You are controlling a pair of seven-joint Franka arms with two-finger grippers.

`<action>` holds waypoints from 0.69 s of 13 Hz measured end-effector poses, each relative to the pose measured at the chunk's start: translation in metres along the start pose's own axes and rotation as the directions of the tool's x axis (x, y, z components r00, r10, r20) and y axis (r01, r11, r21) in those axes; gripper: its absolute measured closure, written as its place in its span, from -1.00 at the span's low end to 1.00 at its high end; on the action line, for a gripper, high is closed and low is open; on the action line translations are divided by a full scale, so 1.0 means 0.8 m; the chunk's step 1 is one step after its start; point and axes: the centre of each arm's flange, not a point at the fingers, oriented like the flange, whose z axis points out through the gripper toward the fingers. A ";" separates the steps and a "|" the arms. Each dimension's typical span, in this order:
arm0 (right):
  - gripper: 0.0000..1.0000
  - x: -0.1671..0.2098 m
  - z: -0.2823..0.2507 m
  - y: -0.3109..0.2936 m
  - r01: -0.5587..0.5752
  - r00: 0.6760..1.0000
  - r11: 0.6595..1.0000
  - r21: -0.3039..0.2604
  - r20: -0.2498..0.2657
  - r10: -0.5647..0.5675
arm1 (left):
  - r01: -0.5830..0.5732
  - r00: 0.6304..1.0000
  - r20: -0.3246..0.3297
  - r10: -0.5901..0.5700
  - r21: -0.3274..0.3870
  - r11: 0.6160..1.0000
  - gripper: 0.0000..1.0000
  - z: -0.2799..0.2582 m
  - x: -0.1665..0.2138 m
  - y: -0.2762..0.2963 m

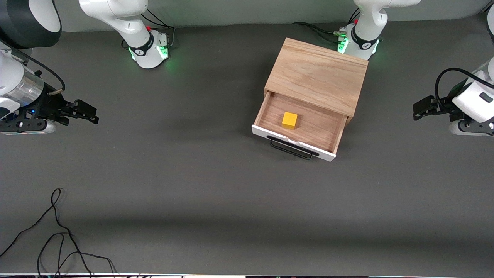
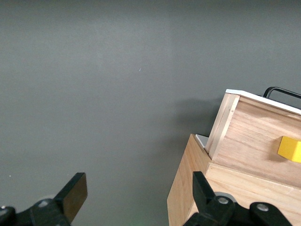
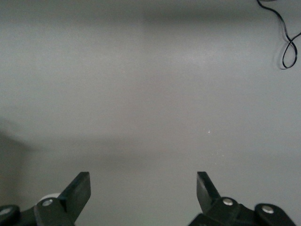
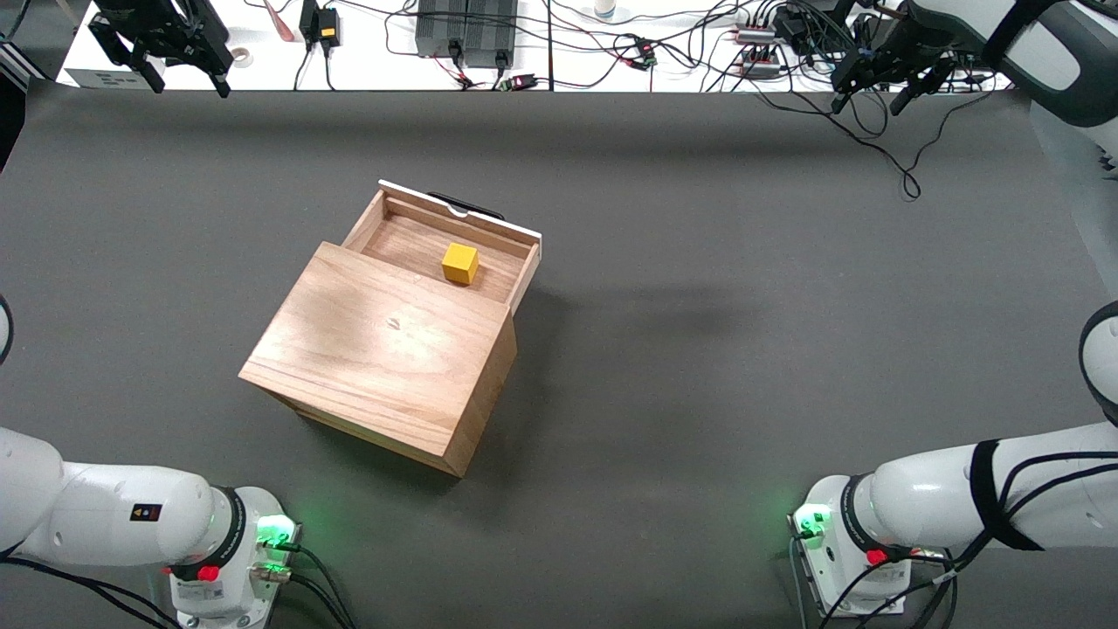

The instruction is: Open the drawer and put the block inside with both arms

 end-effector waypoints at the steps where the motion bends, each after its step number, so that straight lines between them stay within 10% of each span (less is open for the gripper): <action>1: -1.00 0.000 0.000 0.001 -0.001 1.000 1.000 0.000 0.000 0.001 | 0.000 1.000 0.000 0.000 0.000 1.000 -1.00 0.000 0.000 0.000; 9: -1.00 0.007 0.006 0.001 -0.002 1.000 1.000 0.000 0.003 0.002 | 0.000 1.000 0.001 0.000 0.000 1.000 -1.00 0.000 0.000 0.000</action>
